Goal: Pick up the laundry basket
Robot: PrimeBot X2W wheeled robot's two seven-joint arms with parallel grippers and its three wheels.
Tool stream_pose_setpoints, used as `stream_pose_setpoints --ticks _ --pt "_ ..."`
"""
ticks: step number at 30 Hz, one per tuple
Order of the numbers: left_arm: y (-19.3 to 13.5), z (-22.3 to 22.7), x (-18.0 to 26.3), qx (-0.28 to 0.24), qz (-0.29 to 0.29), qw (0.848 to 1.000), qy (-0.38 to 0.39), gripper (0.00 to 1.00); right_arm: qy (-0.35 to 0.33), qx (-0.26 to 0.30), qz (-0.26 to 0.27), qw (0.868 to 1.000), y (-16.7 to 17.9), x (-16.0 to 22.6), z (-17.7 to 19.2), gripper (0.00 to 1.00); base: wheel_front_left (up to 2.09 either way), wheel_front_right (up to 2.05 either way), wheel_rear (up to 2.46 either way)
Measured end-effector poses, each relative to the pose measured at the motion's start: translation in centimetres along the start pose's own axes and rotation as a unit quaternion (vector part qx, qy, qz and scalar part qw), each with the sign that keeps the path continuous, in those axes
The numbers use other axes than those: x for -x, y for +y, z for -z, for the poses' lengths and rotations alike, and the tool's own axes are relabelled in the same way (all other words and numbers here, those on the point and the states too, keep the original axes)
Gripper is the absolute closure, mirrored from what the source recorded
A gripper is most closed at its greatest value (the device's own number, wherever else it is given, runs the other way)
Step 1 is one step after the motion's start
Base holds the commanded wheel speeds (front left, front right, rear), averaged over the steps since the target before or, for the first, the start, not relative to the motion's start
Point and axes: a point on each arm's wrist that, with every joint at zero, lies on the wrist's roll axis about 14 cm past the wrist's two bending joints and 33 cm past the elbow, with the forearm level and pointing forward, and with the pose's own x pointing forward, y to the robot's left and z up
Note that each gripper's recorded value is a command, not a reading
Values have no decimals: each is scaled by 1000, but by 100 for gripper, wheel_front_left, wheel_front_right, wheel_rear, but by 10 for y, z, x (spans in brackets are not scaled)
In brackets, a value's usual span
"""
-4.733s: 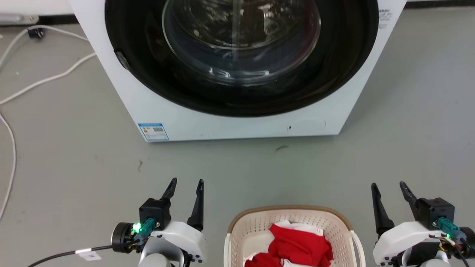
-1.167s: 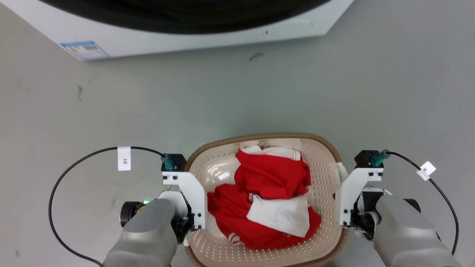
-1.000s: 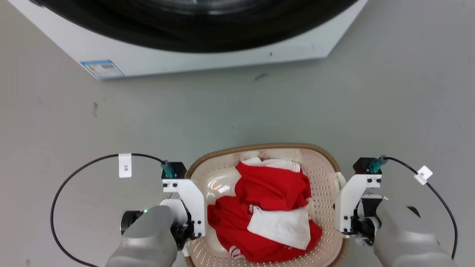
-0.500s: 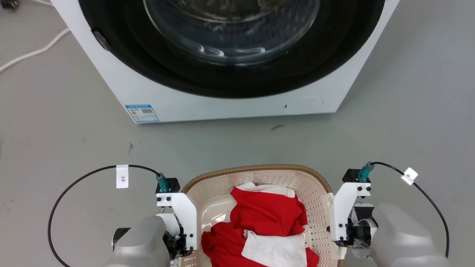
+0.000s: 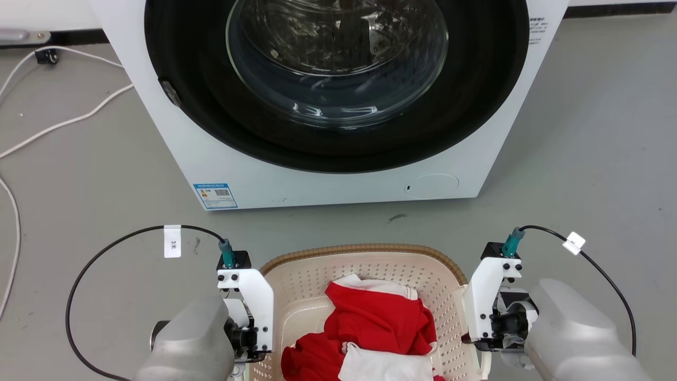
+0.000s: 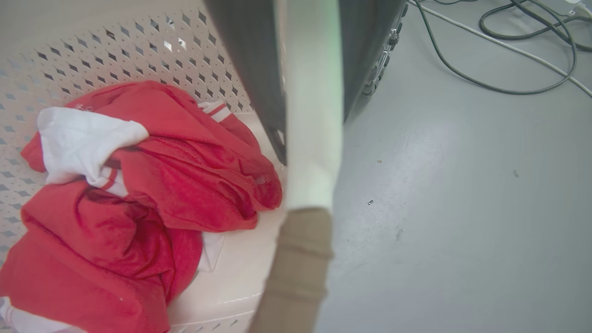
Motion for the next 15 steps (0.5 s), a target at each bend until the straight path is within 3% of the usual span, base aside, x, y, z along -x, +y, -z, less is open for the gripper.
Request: stream_pose_setpoints --ticks 15 --pt "-8 3 32 13 10 1000 12 100 12 3 -1 1000 7 30 7 100 0 0 0"
